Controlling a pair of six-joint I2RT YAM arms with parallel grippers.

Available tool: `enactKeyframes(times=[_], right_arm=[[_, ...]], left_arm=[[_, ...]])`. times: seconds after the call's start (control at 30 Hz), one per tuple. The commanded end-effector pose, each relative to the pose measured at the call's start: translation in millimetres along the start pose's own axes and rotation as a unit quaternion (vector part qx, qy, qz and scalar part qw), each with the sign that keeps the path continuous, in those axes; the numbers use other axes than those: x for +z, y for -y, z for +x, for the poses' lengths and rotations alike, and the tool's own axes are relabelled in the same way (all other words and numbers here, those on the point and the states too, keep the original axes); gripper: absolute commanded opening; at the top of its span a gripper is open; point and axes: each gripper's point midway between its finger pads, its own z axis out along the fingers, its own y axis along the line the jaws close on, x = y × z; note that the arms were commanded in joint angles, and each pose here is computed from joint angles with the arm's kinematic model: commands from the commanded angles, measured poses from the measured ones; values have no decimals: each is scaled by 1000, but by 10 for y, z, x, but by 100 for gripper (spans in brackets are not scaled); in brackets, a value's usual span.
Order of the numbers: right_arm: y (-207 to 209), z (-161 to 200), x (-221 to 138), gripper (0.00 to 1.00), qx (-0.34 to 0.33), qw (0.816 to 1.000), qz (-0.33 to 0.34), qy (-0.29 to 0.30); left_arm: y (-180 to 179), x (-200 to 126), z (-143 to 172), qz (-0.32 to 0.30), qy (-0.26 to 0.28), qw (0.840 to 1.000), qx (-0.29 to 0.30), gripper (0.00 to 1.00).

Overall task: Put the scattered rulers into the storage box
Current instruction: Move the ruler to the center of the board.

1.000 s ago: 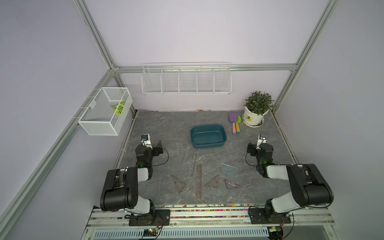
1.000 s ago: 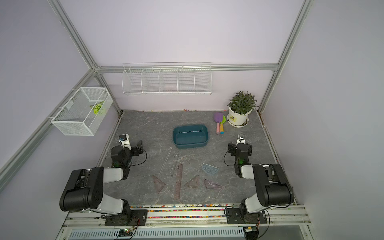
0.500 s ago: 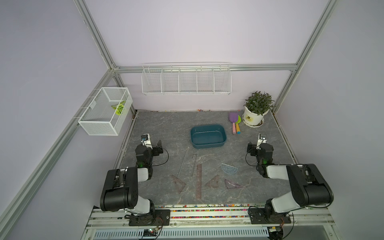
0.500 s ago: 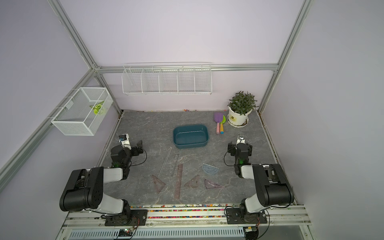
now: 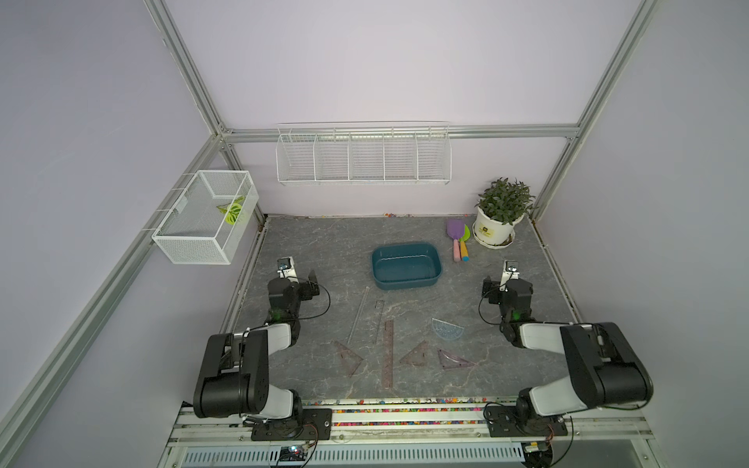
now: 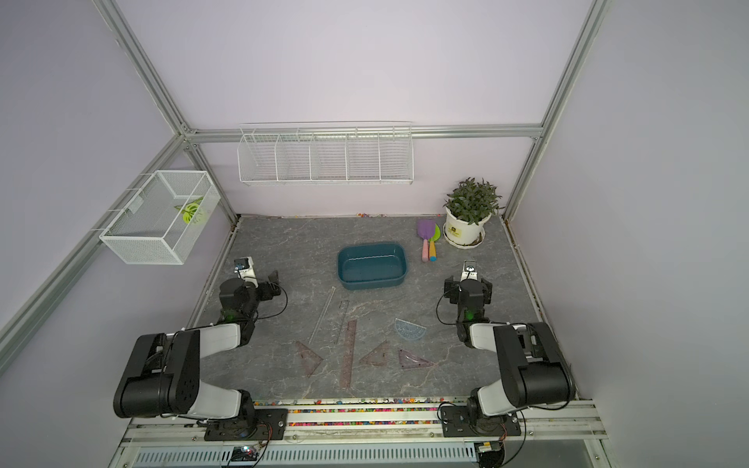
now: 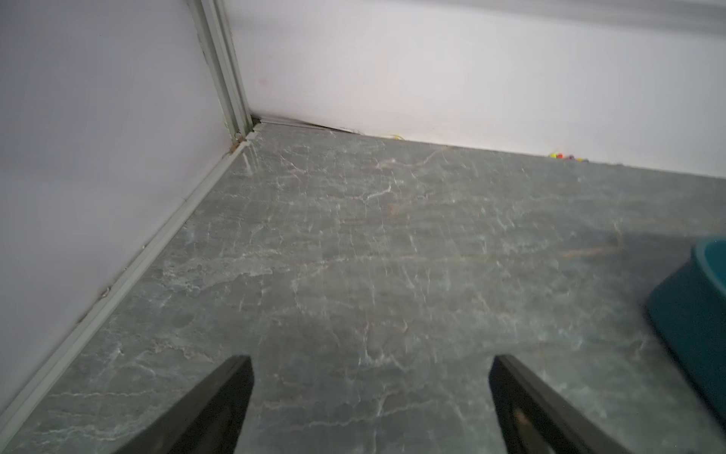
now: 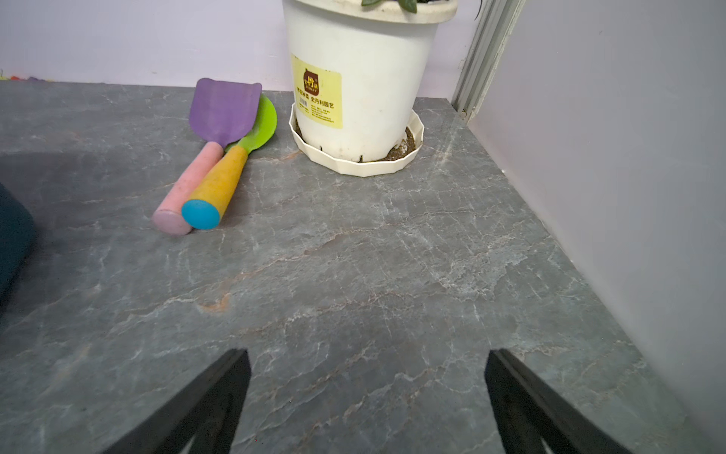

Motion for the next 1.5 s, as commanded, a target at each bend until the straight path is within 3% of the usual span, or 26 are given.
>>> enactKeyframes(times=[0.0,0.07,0.17,0.3,0.47,0.57,0.63,0.77,0.87,0.97,1.23,1.47], right_arm=[[-16,-425,-161,99,8,999,19,-32],[-95,-515,-230,99,32,996,22,-81],[-401,-536,-382,99,10,992,-9,-123],[-759,-253,-744,97,20,974,-91,-206],[-941,196,-1299,91,17,952,-154,-263],[-1000,433,-1536,80,41,939,-178,-291],[-1021,592,-1645,73,56,930,-185,-311],[-1069,835,-1755,55,69,919,-178,-344],[-1168,1007,-1789,50,62,914,-179,-360],[-1286,1176,-1808,45,52,906,-185,-378],[-1406,1362,-1731,44,41,901,-187,-389],[-1436,1423,-1587,34,10,905,-162,-393]], left_arm=[[-4,-59,-367,-39,1,999,-23,96],[243,-86,-449,-13,0,998,-59,95],[768,-98,-467,30,-34,997,-64,91],[1548,-239,-336,107,-100,987,-59,90],[2504,-606,-153,233,-196,951,-61,89],[2834,-827,-60,280,-225,932,-51,89],[2997,-933,34,312,-247,916,-49,87],[3258,-1071,376,354,-339,870,-46,81],[3444,-1159,598,382,-393,835,-42,77],[3565,-1207,739,394,-416,819,-32,76],[3631,-1170,988,399,-438,805,-37,76],[3669,-1125,1136,397,-454,796,-49,77]])
